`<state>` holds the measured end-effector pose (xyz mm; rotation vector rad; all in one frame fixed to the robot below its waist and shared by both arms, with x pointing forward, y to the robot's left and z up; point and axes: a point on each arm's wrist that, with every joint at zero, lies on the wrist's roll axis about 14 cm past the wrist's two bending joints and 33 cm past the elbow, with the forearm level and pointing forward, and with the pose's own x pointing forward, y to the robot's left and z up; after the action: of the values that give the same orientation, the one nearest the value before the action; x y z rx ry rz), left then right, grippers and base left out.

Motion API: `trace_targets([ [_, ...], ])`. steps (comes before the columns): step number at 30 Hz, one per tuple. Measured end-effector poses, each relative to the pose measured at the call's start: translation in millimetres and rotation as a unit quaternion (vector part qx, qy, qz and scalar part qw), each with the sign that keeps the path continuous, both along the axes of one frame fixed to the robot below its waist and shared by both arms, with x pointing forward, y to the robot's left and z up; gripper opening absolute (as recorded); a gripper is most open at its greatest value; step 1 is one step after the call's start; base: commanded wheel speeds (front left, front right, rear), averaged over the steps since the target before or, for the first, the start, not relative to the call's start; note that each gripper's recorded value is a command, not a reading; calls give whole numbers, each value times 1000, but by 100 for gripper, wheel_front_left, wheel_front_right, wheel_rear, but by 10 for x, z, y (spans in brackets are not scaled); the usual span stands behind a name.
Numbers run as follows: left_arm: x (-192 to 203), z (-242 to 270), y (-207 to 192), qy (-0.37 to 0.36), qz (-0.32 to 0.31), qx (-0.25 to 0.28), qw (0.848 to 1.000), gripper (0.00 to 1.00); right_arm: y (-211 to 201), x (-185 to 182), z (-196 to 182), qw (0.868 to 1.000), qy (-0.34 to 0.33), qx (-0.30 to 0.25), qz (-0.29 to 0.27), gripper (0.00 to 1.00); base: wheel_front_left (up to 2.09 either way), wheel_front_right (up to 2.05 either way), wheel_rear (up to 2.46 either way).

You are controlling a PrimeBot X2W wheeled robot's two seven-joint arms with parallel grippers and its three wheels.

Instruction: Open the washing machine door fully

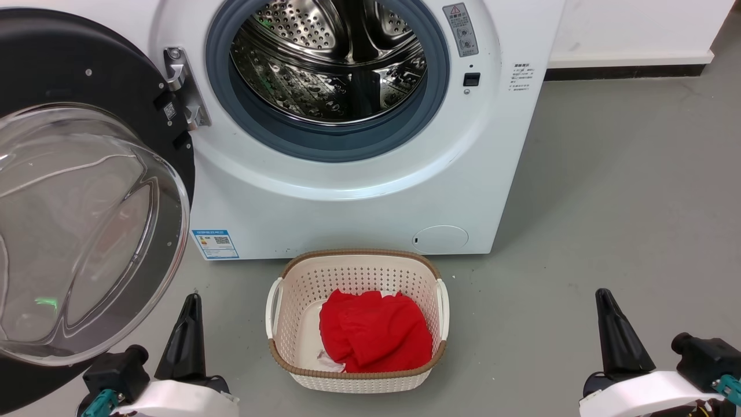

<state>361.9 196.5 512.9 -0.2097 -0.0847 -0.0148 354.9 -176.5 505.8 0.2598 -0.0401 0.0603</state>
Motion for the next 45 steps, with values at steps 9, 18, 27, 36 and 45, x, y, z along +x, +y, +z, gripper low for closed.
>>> trace_targets([
  [9,15,-62,37,17,9,-94,995,0,-52,41,-25,996,12,90,-9,0,0,0,0],
  [18,45,-92,62,27,14,-169,985,0,-89,79,-40,986,20,164,-16,0,0,0,0],
  [27,82,-105,73,32,16,-236,971,0,-122,107,-56,973,28,228,-20,0,0,0,0],
  [36,98,-136,83,40,17,-296,954,0,-148,131,-78,958,36,285,-24,0,0,0,0],
  [45,119,-151,89,44,16,-350,936,0,-163,169,-64,940,37,337,-24,0,0,0,0],
])
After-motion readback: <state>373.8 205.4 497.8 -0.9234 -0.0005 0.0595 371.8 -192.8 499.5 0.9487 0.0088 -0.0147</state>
